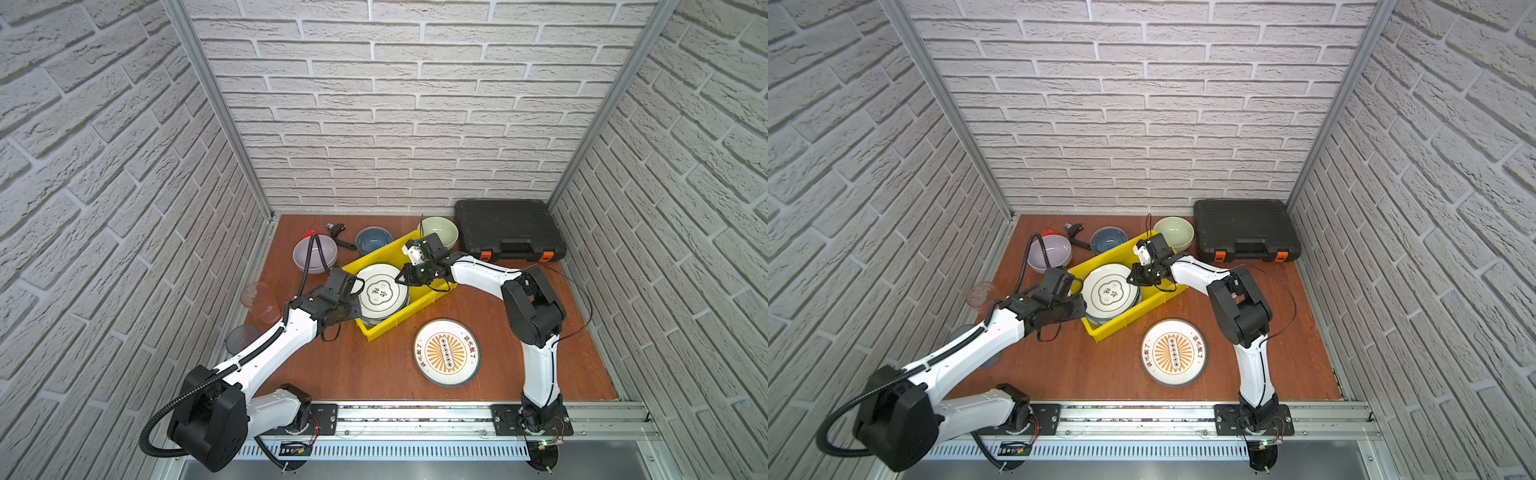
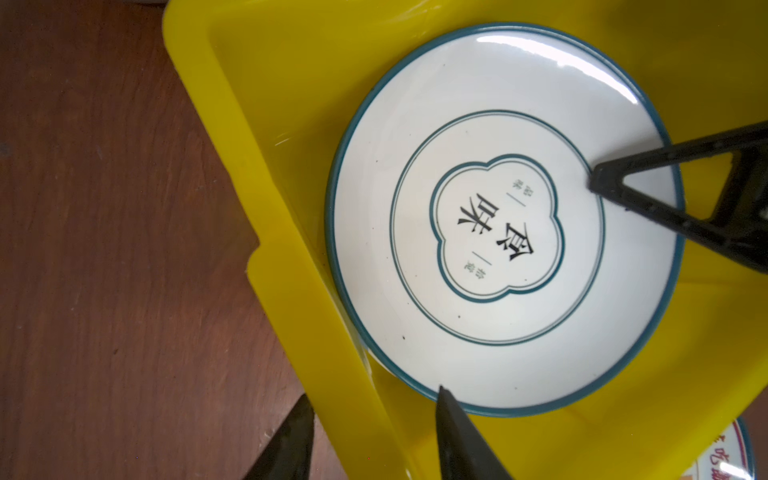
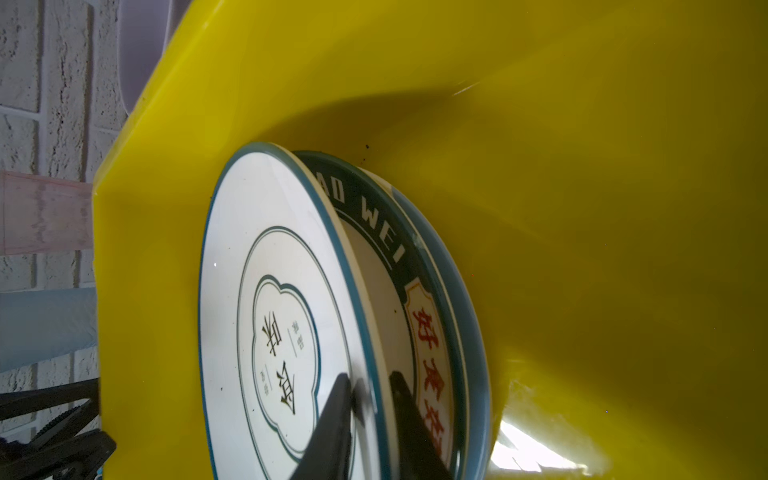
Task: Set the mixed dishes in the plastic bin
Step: 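Lower the cloud-motif plate onto the green-rimmed plates and open the right gripper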
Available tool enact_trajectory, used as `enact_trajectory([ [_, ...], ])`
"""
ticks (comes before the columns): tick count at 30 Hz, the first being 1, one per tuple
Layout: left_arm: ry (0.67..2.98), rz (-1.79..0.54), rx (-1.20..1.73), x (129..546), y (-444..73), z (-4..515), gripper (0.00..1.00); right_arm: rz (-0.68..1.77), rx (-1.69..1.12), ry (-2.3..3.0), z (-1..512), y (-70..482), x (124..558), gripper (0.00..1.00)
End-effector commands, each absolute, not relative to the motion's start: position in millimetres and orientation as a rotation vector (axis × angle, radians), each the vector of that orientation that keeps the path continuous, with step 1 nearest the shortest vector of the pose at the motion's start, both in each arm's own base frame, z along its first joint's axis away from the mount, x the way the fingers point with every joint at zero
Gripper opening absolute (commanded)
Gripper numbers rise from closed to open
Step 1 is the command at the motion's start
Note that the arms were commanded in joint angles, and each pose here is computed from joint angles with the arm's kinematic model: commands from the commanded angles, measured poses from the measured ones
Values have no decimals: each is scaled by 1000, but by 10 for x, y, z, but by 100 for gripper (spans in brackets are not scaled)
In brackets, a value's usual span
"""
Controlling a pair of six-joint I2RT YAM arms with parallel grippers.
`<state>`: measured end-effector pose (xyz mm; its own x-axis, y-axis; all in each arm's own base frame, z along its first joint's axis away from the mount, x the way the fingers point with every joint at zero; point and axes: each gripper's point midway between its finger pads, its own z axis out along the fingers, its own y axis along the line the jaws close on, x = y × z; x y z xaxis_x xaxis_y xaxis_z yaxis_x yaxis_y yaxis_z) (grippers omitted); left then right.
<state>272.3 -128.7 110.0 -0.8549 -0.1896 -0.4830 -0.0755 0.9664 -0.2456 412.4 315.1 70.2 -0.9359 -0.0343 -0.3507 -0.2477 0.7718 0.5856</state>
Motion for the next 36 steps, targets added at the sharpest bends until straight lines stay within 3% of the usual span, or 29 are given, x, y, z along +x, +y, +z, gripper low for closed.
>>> enact_trajectory([
  [1, 2554, -322, -175, 2817, -1326, 1193, 48, 945, -267, 2589, 899, 3296, 4171, 21],
  [8, 2555, -333, -168, 2819, -1344, 1189, 48, 820, -253, 2614, 887, 3205, 4190, 37],
  [20, 2549, -345, -168, 2806, -1345, 1180, 48, 703, -285, 2655, 817, 3150, 4108, 44],
  [30, 2552, -348, -159, 2810, -1356, 1173, 47, 552, -315, 2625, 942, 3070, 4143, 64],
  [36, 2550, -349, -160, 2807, -1351, 1176, 47, 483, -342, 2622, 953, 3071, 4158, 67],
])
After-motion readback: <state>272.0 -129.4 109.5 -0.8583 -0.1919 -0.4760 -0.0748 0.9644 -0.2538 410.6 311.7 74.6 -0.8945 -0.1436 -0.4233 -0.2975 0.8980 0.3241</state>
